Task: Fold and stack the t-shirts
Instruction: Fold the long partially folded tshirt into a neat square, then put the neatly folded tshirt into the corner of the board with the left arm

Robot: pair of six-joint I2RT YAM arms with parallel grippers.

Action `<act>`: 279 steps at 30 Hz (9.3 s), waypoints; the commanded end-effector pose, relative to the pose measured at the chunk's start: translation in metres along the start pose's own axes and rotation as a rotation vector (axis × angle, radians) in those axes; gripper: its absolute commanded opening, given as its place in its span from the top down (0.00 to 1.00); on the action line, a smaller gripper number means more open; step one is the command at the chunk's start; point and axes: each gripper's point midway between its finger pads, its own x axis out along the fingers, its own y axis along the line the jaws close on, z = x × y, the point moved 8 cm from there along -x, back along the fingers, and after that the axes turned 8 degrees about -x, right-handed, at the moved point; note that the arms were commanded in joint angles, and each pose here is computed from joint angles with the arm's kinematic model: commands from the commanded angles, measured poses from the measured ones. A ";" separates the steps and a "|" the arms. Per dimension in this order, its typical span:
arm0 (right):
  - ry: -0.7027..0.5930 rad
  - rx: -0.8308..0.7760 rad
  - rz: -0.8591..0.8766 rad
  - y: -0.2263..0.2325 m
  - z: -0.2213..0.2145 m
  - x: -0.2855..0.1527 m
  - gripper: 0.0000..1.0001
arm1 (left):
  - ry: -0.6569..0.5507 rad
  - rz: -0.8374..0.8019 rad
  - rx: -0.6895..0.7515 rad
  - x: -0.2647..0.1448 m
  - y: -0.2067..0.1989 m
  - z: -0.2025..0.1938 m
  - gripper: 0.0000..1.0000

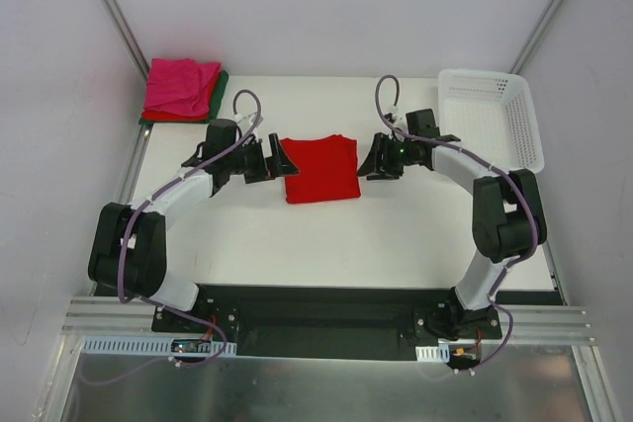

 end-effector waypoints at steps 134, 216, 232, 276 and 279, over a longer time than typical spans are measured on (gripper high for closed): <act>0.218 -0.132 -0.530 -0.022 0.034 0.072 0.99 | 0.233 0.182 -0.205 0.094 0.101 -0.020 0.14; 0.226 -0.167 -0.423 0.019 0.031 0.072 0.99 | 0.117 0.078 -0.631 0.056 0.123 -0.085 0.04; 0.235 -0.163 -0.417 0.018 0.027 0.071 0.99 | 0.141 0.157 -0.538 0.093 0.098 -0.089 0.03; 0.169 -0.169 -0.530 0.012 0.024 0.044 0.53 | 0.145 0.058 -0.458 0.133 0.041 -0.083 1.00; 0.068 -0.165 -0.632 0.010 0.032 0.019 0.42 | 0.119 0.041 -0.422 0.121 0.026 -0.072 1.00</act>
